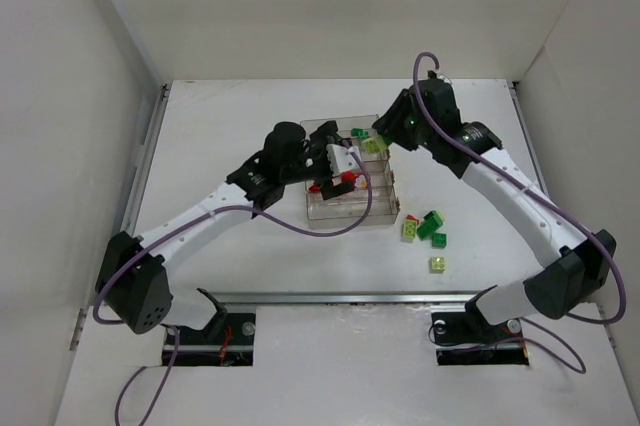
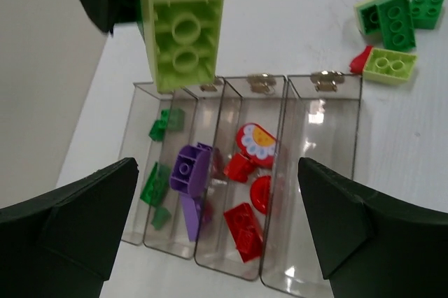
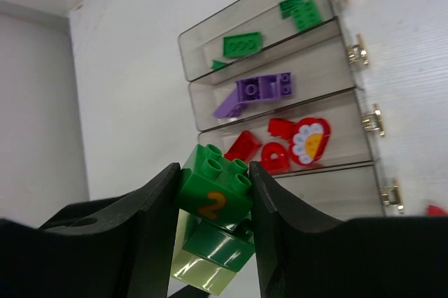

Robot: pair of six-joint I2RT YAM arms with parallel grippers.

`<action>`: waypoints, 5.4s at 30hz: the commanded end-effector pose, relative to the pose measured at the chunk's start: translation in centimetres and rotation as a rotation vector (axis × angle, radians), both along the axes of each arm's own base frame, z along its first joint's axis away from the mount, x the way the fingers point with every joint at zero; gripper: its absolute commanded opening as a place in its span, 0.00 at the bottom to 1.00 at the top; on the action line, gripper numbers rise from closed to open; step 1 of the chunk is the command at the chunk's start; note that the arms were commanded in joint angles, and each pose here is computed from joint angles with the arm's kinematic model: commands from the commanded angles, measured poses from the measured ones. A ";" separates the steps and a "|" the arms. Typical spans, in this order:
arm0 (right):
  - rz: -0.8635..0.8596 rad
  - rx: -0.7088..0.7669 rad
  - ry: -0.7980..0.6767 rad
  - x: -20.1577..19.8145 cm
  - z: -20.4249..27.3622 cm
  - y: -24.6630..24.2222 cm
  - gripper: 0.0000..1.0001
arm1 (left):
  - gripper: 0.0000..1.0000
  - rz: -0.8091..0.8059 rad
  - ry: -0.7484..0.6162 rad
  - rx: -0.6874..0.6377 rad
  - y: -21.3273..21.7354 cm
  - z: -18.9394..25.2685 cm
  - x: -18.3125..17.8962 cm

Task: Sort the legos into containers by color

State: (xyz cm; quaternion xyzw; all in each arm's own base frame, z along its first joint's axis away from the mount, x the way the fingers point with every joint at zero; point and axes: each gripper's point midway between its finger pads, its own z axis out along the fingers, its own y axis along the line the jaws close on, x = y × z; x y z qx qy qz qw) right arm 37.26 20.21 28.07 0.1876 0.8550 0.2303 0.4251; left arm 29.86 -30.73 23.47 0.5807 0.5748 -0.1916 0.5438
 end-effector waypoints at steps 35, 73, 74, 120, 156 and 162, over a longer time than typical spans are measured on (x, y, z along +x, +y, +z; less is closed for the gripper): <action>-0.042 0.173 -0.005 0.4 -0.2 3.1 0.00 | 0.00 0.076 -0.295 -0.172 -3.2 7.8 3.0; 0.246 -0.412 0.029 15.9 -12.9 5.2 0.00 | 0.00 0.487 0.057 -0.117 9.2 0.7 2.9; 0.247 -0.431 0.030 16.3 -13.1 5.1 0.00 | 0.00 0.487 0.057 -0.117 9.2 0.7 2.9; 1.105 -0.552 -0.876 -12.0 5.4 2.0 0.98 | 0.00 -0.555 0.281 -0.251 -0.1 7.8 -8.6; 1.254 -0.485 -0.951 -14.2 7.3 8.5 0.58 | 0.00 -0.505 0.248 -0.243 -0.4 7.4 -8.7; 1.256 -0.492 -0.918 -14.1 6.5 8.3 0.54 | 0.00 -0.505 0.248 -0.243 -0.4 7.4 -8.7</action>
